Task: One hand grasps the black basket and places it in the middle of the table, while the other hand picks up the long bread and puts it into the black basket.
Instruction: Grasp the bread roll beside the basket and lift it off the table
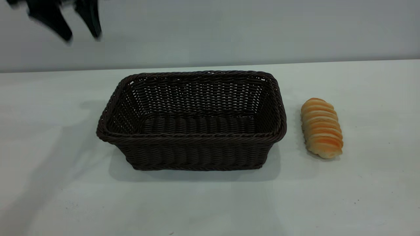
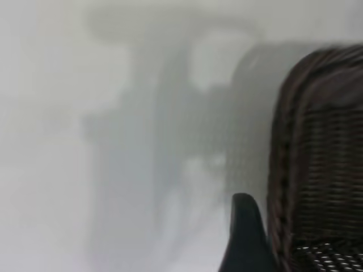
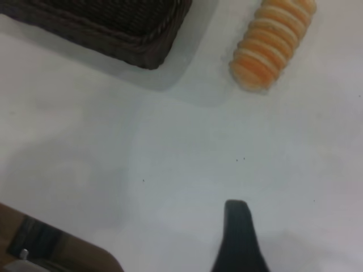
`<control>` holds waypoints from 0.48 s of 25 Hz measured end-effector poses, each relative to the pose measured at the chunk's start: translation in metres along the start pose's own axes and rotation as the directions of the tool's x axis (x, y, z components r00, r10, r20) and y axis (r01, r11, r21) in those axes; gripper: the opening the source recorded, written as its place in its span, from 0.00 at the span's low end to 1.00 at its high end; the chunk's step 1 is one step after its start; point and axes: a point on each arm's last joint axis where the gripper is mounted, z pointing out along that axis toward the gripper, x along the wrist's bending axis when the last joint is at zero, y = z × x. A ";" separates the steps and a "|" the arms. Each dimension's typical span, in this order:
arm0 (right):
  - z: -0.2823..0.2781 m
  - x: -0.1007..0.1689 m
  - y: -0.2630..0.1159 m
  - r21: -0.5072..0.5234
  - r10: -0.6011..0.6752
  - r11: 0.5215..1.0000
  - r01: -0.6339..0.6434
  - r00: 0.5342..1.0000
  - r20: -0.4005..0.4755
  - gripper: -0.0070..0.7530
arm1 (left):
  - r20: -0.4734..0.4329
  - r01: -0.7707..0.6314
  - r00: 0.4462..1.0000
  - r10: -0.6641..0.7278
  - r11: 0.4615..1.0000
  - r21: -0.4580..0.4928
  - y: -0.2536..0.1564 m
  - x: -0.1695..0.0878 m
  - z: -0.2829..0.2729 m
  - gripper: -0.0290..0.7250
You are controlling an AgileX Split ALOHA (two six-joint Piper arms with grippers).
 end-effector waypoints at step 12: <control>0.105 -0.036 0.069 0.060 0.089 0.994 -0.091 0.996 0.031 0.72 | 0.021 -0.026 0.999 0.029 0.993 -0.118 -0.005 -0.004 -0.073 0.74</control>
